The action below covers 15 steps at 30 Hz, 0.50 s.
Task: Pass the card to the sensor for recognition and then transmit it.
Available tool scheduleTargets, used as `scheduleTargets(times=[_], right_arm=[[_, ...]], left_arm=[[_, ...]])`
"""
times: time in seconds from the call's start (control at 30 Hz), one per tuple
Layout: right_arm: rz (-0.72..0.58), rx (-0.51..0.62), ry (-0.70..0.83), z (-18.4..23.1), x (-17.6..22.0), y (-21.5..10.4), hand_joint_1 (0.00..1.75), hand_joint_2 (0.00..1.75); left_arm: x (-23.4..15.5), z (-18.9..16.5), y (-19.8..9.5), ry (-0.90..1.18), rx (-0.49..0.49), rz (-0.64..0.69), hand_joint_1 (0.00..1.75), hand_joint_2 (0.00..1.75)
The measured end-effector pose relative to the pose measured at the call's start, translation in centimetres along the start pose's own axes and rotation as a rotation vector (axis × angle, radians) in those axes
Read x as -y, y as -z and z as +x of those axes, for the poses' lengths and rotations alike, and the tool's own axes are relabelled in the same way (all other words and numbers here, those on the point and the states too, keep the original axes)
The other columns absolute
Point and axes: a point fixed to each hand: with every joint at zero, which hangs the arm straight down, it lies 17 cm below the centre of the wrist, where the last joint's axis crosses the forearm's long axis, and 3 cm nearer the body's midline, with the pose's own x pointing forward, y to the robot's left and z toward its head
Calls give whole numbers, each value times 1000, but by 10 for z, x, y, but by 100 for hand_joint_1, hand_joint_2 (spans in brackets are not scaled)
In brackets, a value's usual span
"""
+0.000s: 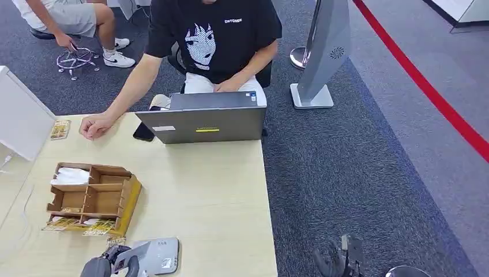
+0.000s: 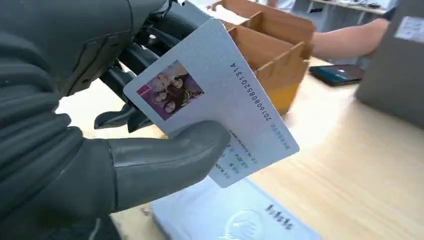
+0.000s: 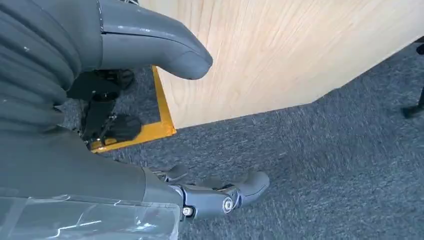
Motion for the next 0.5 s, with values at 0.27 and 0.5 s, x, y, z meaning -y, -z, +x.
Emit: scheduleTargets(times=[0.27,0.5], right_arm=[[-7,8,1,3,4,-2,0,175],[-2,5,-9,2,5,-1,0,175]], left_arm=[[3,-8,-10,18,-30,-17,175,175],[9,-11,-12,26,-48,-47,175,175]])
